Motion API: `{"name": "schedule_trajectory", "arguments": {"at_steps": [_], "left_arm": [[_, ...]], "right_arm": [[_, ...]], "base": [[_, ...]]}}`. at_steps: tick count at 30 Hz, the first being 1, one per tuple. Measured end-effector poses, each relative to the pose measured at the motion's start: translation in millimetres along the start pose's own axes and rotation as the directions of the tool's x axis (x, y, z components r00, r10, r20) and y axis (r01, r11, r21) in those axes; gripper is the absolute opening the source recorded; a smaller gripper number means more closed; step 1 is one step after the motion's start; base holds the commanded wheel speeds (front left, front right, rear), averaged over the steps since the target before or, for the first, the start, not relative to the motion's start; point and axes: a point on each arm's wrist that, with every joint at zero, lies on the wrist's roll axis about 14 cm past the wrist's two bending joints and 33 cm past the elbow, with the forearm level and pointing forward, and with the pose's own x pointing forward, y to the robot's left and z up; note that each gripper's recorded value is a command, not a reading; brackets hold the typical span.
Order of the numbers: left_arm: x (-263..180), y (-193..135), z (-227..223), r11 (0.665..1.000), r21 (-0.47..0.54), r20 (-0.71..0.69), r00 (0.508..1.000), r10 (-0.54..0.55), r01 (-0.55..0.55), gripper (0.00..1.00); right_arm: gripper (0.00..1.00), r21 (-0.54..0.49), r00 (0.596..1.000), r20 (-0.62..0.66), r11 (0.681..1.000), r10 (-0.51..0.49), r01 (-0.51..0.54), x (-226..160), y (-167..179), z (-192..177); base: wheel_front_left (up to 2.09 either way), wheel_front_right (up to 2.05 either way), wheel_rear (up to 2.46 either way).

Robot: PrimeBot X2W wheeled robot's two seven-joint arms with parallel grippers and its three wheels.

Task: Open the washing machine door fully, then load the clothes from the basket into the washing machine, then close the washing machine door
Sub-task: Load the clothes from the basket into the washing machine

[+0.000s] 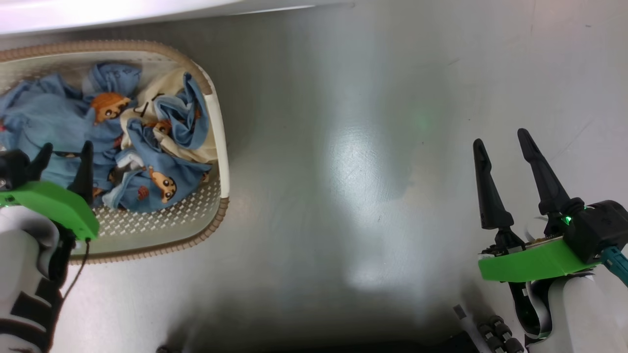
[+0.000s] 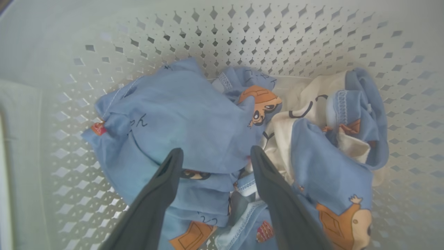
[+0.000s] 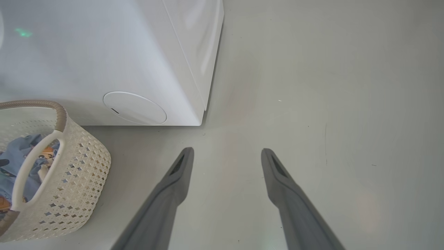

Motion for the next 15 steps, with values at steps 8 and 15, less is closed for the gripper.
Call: {"name": "schedule_trajectory", "arguments": {"at_steps": [8,15], "left_arm": [[12,8,0,0.999,0.051,-0.036,0.999,0.011,-0.009,1.0],[18,11,-7,0.998,0.052,-0.083,0.996,0.029,-0.025,1.0]], "right_arm": [[1.0,-0.007,1.0,-0.004,1.0,-0.011,0.011,-1,-5,-2],[1.0,-0.014,1.0,-0.006,1.0,-0.025,0.025,-5,-10,-1]], "base": [[0.0,0.0,0.0],[0.0,0.0,0.0]]}}
